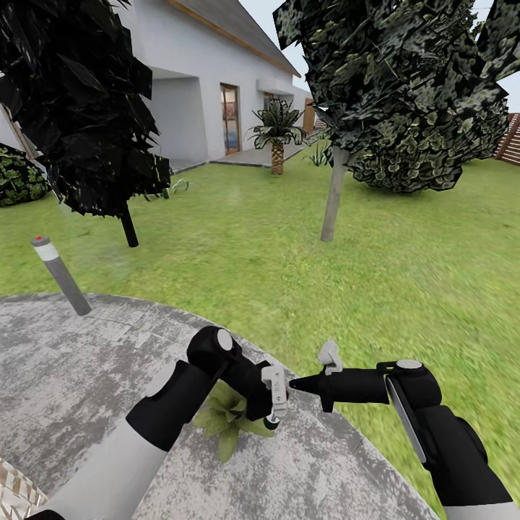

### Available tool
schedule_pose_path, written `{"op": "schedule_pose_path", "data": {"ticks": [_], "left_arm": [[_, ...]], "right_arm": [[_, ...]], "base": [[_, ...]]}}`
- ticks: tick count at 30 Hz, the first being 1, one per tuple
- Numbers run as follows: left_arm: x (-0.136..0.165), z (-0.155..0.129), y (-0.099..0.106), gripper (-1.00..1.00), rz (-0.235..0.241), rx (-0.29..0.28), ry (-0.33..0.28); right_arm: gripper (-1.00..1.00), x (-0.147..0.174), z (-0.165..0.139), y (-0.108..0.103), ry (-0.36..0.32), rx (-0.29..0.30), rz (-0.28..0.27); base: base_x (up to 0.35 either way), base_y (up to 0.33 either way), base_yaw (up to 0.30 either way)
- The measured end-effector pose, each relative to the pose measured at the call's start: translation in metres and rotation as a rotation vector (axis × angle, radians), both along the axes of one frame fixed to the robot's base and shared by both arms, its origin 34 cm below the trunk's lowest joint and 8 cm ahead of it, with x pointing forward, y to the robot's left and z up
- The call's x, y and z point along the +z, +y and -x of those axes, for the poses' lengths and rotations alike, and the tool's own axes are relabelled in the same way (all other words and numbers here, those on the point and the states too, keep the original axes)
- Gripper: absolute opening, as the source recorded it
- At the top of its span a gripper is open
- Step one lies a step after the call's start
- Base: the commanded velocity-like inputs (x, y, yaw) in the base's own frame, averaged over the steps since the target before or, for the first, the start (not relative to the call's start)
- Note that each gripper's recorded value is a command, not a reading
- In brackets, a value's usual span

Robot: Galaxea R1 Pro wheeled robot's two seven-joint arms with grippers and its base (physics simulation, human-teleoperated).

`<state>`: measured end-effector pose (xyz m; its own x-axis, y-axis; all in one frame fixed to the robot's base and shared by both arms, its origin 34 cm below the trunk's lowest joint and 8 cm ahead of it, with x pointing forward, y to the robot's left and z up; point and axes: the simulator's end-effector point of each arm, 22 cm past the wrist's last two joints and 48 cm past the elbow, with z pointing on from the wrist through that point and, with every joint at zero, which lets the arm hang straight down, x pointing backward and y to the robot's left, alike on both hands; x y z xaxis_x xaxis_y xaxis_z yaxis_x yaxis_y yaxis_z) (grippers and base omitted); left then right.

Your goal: Pick up the pesticide atomizer in the garden and spray insectifuge to fully cover both potted plants in the garden.

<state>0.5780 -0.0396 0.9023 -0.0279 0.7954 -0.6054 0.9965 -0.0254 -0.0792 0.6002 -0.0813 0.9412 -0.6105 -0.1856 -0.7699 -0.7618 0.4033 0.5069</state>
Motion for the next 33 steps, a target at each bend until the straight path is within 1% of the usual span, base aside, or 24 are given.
{"op": "schedule_pose_path", "data": {"ticks": [12, 22, 25, 27, 30, 32, 33], "left_arm": [[-0.005, 0.003, 0.002, -1.0, -0.003, 0.002, 0.014], [-0.008, 0.001, 0.009, -1.0, -0.003, 0.013, 0.018], [-0.004, -0.01, 0.018, -1.0, 0.018, 0.058, 0.02], [0.001, -0.025, 0.031, -1.0, 0.044, 0.118, 0.025], [0.006, -0.04, 0.044, -1.0, 0.077, 0.18, 0.029], [0.008, -0.049, 0.056, -1.0, 0.095, 0.207, 0.018], [0.007, -0.055, 0.067, -1.0, 0.093, 0.223, 0.01]], "right_arm": [[-1.0, 0.0, 0.0, 0.0, 0.0, 0.0, -0.001], [-1.0, 0.0, 0.0, 0.0, 0.0, 0.0, -0.002], [-1.0, 0.001, 0.0, 0.0, -0.001, 0.001, -0.003], [-1.0, 0.001, 0.0, 0.0, -0.002, 0.001, -0.004], [-1.0, 0.001, 0.0, -0.001, -0.001, 0.0, -0.004], [-1.0, 0.001, 0.0, -0.003, -0.001, 0.0, -0.002], [-1.0, 0.001, 0.0, -0.003, -0.001, -0.001, -0.001]], "base": [[0.0, 0.0, 0.0], [0.0, 0.0, 0.0], [0.0, 0.0, 0.0], [0.0, 0.0, 0.0], [0.0, 0.0, 0.0], [0.0, 0.0, 0.0], [0.0, 0.0, 0.0]]}}
